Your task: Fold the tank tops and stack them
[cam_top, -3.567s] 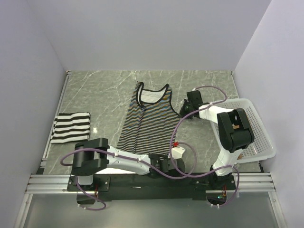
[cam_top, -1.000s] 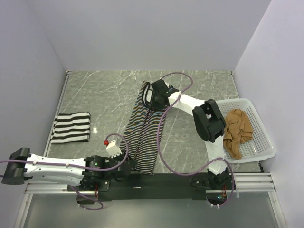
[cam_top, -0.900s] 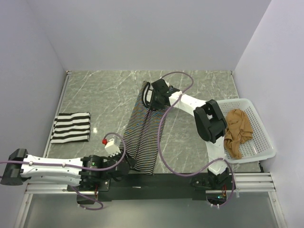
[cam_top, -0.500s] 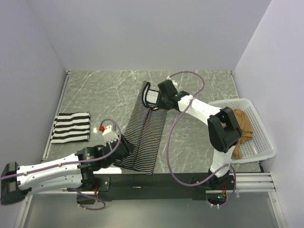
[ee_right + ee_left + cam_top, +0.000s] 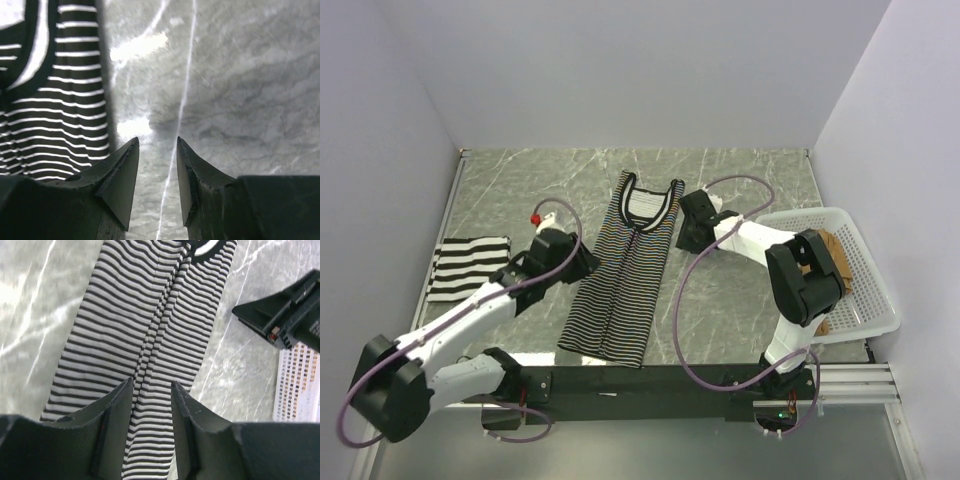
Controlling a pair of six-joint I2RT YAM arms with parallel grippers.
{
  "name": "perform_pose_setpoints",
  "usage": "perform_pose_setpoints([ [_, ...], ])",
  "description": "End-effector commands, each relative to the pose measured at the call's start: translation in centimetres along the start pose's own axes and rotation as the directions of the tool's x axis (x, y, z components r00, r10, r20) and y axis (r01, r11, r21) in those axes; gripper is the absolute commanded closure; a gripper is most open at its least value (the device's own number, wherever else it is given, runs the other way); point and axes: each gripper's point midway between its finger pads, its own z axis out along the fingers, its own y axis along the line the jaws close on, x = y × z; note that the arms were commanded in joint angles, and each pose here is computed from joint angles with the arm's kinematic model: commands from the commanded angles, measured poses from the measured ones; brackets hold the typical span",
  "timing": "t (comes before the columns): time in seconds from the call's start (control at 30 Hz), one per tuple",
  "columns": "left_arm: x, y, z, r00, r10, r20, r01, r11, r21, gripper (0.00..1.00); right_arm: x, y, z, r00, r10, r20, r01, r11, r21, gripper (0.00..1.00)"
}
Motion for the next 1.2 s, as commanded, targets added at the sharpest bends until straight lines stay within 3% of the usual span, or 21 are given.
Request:
perform_pose_setpoints([
  [0.0, -3.2, -3.3, 0.7, 0.999, 0.035, 0.012, -0.036, 0.991, 0.128, 0.58, -2.0, 1.1, 0.0, 0.999, 0.016, 0.048, -0.013, 0.998, -0.060, 0.56],
  [0.27, -6.0, -2.8, 3.1, 1.000, 0.016, 0.004, -0.016, 0.992, 0.125, 0.58, -1.8, 1.1, 2.3, 1.000, 0.018, -0.005, -0.018, 0.998, -0.066, 0.53],
  [0.53, -6.7, -1.8, 4.3, 1.000, -0.012, 0.000, 0.012, 0.995, 0.099, 0.59, -2.6, 1.9, 4.1, 1.000, 0.014, -0.021, -0.015, 0.999, -0.047, 0.57],
  [0.9, -7.8, -0.6, 6.3, 0.994, -0.097, 0.045, 0.096, 0.995, 0.041, 0.62, -6.9, 5.4, 7.2, 0.999, -0.018, -0.033, 0.016, 0.999, -0.040, 0.63],
  [1.17, -10.9, -0.4, 10.8, 0.984, -0.171, 0.058, 0.171, 0.985, 0.018, 0.62, -12.7, 8.0, 9.8, 0.999, -0.048, -0.011, 0.047, 0.997, -0.057, 0.64],
])
